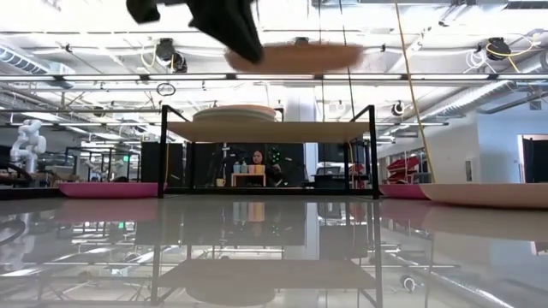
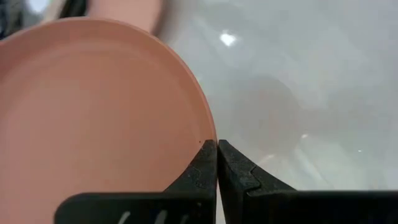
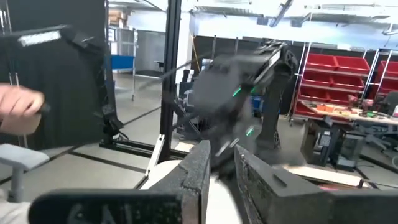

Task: Place and stack plates onto a shelf
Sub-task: Stack the brown plate on top of the light orange plate on the shelf, then put the light brown plate on the shelf

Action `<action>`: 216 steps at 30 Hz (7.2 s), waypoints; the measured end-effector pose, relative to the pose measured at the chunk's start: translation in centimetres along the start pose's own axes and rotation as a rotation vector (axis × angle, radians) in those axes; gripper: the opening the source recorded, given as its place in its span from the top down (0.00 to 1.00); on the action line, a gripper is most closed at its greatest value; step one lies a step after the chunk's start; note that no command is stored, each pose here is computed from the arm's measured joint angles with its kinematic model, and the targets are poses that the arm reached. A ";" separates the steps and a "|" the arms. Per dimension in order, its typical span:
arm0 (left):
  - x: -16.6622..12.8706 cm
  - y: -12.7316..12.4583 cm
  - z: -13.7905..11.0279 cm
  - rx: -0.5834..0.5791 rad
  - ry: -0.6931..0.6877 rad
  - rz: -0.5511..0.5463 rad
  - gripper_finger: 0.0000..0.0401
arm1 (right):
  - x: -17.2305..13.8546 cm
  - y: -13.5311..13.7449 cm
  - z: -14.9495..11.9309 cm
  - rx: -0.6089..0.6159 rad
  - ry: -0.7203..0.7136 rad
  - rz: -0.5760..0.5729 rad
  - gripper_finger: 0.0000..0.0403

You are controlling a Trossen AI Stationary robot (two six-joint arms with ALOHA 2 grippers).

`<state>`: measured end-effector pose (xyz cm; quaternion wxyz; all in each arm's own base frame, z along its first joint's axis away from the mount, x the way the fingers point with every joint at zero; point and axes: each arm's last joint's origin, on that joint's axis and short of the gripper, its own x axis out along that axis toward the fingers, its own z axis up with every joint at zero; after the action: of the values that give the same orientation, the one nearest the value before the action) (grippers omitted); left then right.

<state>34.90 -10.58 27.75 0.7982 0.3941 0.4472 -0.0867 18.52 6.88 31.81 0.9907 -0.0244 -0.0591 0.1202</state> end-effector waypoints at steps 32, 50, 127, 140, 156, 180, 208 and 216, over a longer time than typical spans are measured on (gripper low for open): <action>-2.2 17.6 -21.7 -0.581 -0.121 -0.093 1.00 | -0.7 0.2 -4.1 -0.099 -0.085 -0.013 0.86; -2.3 17.9 -22.8 -0.639 -0.102 -0.087 1.00 | -0.7 0.2 -4.4 -0.059 -0.057 -0.008 0.86; -8.5 5.5 -22.6 -1.119 -0.560 0.489 0.65 | -0.7 0.2 -4.7 -0.149 -0.025 -0.012 0.86; 0.1 6.5 -23.6 -1.284 -0.527 0.745 0.85 | -0.7 0.2 -4.7 -0.096 -0.019 -0.010 0.86; 1.7 5.5 -24.1 -1.327 -0.379 0.687 0.99 | -1.0 0.3 -5.7 -0.098 -0.005 -0.007 0.86; -1.0 6.8 -23.8 -1.273 -0.594 0.737 0.99 | -1.4 0.2 -6.2 -0.092 -0.055 -0.015 0.86; -11.0 1.5 -21.1 -1.091 -0.752 0.357 0.99 | -0.9 -0.5 -4.7 0.067 0.326 -0.262 0.86; -10.9 -1.5 -19.8 -1.046 -0.737 0.316 0.99 | -0.3 -1.1 -6.1 0.135 0.669 -0.369 0.86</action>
<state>14.98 0.02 29.73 0.9885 -0.0402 0.0646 0.1307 19.19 5.57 25.76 0.9595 0.0141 0.2722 -0.0711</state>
